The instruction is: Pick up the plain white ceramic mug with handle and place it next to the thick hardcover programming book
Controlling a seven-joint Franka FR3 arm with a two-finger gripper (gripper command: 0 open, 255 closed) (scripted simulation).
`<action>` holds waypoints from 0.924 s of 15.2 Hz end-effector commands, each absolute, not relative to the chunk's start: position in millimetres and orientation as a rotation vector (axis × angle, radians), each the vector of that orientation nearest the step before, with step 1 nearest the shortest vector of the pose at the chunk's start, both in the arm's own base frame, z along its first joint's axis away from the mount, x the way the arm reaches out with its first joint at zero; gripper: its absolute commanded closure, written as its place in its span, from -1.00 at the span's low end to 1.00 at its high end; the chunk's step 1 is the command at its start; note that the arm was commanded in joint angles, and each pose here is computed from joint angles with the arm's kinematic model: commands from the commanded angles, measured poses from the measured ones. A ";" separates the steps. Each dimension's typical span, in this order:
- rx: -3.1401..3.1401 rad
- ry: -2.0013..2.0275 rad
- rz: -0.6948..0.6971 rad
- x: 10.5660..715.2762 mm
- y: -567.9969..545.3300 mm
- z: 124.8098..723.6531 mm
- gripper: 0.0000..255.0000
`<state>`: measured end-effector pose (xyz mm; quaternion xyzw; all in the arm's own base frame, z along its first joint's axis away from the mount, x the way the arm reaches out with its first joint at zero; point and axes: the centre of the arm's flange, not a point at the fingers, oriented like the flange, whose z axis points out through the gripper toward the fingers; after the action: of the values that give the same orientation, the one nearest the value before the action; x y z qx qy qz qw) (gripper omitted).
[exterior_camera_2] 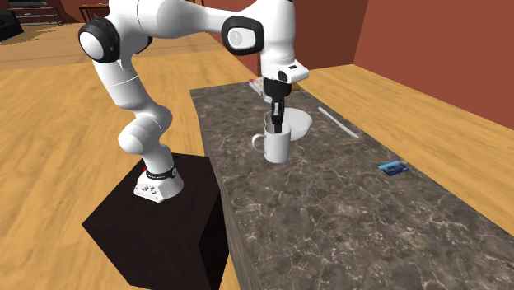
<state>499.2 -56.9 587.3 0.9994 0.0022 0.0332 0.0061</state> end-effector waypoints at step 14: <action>3.128 0.007 0.103 500.1 -57.1 666.6 1.00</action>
<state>500.0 -56.5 660.4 0.9994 0.0021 0.0333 0.0060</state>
